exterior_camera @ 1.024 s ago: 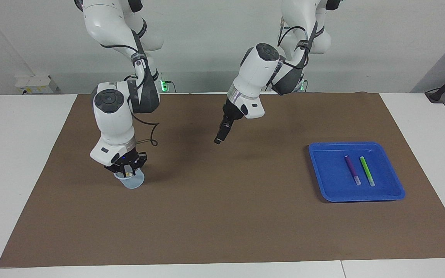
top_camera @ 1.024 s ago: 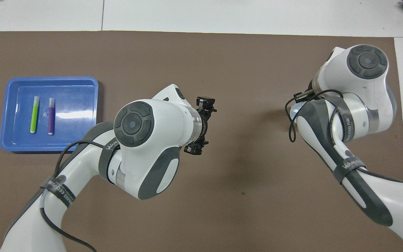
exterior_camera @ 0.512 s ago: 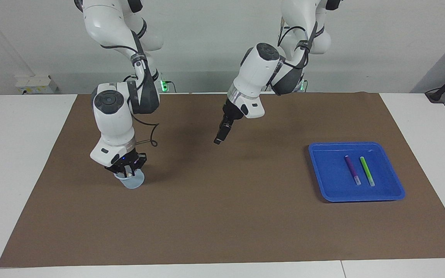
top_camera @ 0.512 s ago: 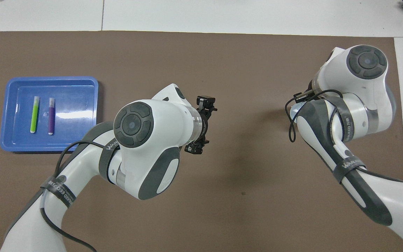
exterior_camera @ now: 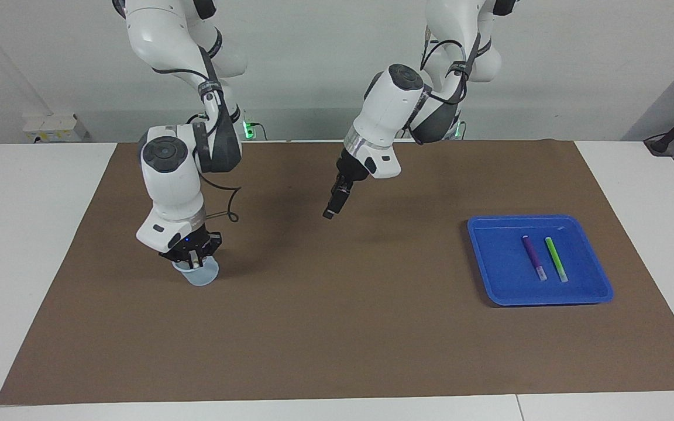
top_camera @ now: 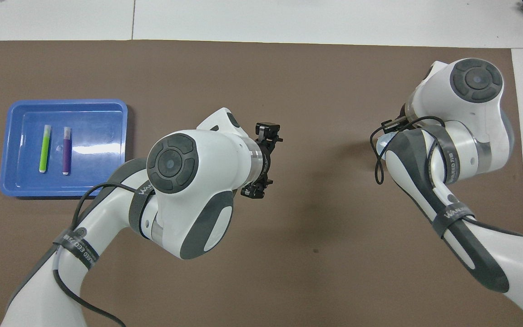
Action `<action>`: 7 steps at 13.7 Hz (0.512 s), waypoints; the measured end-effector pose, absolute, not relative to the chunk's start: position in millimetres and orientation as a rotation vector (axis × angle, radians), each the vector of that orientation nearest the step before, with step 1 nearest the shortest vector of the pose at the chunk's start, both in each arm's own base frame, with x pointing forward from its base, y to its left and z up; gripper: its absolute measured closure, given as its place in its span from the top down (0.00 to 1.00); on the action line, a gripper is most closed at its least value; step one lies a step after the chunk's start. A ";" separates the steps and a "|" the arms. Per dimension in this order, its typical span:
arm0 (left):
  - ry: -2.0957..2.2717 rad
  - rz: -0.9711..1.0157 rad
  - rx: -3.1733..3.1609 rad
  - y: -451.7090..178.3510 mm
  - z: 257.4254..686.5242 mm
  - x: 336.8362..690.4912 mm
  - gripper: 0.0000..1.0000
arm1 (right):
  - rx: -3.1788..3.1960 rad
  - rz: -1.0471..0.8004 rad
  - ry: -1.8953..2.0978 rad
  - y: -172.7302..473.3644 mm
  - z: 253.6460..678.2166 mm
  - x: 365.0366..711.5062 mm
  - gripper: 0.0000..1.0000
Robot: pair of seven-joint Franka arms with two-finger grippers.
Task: Right arm passes pens to left for tray arrangement
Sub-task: 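Grasp the yellow pen in the cup with the right gripper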
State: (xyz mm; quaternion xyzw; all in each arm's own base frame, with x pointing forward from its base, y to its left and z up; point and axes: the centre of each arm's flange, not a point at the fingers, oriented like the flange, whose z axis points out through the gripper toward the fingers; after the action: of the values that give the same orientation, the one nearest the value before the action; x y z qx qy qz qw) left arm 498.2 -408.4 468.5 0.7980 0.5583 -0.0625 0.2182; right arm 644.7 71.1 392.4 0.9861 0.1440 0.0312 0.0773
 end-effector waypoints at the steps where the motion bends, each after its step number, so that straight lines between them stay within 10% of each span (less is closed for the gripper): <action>1: 1.548 -0.171 2.201 -408.4 468.6 498.6 1.00 | 2.954 0.095 0.430 70.9 393.2 645.0 0.18; 7: 1.566 -0.164 2.177 -407.2 462.2 498.4 1.00 | 2.944 0.106 0.372 60.3 459.9 646.5 0.18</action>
State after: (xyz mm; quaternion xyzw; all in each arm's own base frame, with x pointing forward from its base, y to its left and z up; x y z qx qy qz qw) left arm 498.4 -407.2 462.2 0.7894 0.5678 -0.0593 0.2257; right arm 646.5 60.3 459.9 0.9878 0.1249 0.0356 0.0861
